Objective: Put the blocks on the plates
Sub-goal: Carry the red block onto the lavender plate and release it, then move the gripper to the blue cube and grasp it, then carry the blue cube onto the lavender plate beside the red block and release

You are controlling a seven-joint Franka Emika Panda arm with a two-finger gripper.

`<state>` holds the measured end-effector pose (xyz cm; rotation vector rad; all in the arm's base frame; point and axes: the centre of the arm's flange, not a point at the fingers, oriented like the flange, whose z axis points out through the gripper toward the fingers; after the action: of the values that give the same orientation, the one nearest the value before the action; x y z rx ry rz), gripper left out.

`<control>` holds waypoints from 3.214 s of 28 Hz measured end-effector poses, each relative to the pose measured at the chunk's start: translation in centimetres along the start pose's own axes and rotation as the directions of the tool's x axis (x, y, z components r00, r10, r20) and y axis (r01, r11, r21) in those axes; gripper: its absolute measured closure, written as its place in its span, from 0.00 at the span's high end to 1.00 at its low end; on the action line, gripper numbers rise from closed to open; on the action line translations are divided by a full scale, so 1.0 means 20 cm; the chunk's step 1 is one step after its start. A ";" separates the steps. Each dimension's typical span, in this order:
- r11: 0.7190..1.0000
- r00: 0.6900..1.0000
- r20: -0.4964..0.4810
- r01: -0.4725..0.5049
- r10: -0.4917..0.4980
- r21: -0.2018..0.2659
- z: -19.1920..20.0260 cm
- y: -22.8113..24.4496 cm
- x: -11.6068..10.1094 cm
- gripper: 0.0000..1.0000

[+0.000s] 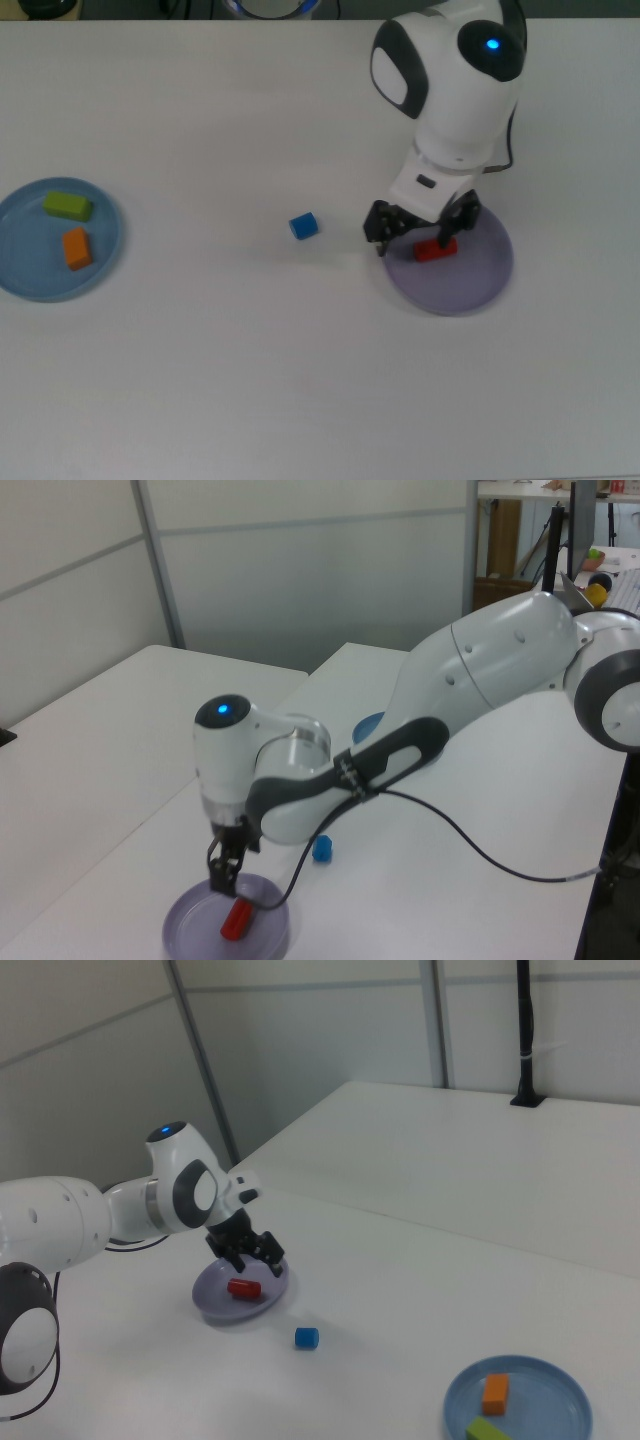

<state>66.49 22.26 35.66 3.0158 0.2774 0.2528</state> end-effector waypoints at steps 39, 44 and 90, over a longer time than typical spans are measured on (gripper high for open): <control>0.985 0.960 0.224 0.171 -0.167 0.001 0.22 0.63 -0.32 0.49; 0.989 0.967 0.208 0.147 -0.148 0.022 0.19 0.62 -0.30 0.41; 1.000 1.000 -0.026 0.017 -0.016 0.026 -0.07 -0.11 -0.04 0.80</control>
<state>65.14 24.40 36.71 3.0368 0.3100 0.2892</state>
